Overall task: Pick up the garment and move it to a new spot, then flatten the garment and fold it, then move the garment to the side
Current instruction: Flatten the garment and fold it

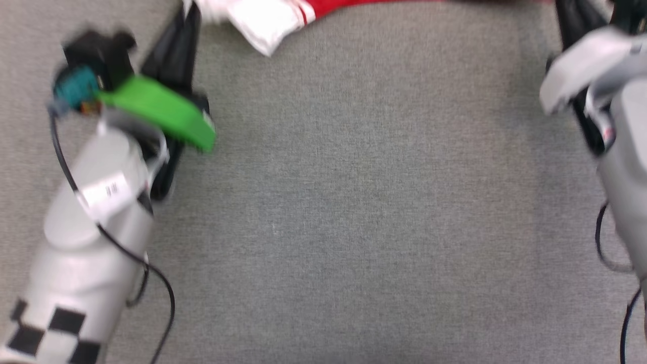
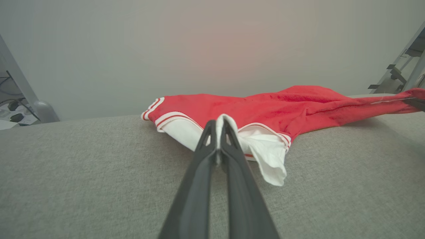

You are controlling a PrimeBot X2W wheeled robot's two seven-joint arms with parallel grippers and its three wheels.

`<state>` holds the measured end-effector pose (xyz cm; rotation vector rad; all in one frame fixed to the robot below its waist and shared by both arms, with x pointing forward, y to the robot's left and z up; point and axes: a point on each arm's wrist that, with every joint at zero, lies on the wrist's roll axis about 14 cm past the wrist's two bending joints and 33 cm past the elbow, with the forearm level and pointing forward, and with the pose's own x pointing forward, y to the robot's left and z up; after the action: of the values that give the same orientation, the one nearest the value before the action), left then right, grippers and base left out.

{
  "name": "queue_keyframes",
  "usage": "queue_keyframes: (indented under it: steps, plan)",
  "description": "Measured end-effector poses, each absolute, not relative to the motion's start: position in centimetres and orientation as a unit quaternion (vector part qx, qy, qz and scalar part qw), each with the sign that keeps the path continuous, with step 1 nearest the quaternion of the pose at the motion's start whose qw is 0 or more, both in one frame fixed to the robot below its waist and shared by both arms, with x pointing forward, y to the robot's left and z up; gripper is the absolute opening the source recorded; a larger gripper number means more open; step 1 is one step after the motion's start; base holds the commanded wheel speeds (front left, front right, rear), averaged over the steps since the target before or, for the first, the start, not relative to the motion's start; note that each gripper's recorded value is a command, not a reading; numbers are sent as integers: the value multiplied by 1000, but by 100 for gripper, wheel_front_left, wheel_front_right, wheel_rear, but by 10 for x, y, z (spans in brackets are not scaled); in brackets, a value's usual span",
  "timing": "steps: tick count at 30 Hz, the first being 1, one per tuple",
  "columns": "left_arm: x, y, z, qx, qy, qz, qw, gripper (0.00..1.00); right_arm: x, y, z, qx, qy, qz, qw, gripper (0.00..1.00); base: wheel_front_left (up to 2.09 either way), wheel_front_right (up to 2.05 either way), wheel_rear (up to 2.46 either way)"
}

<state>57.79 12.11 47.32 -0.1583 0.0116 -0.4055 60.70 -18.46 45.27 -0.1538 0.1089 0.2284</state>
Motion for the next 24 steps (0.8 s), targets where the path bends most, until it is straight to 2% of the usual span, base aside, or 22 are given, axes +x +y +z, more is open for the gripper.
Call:
queue_keyframes:
  steps: [4, 8, 16, 24]
  plan:
    - [529, 136, 447, -95, 57, -177, 978, 0, 562, -192, 430, -38, 103, 109, 988, 0, 0, 0, 0]
    - [486, 145, 435, -94, 89, -166, 978, 0, 529, -210, 430, -26, 126, 97, 987, 0, 0, 0, 0]
    - [424, 152, 438, -81, 118, -172, 975, 0, 479, -213, 442, 6, 155, 106, 982, 0, 0, 0, 0]
    - [359, 134, 440, -67, 155, -219, 961, 0, 433, -212, 448, 50, 182, 116, 975, 0, 0, 0, 0]
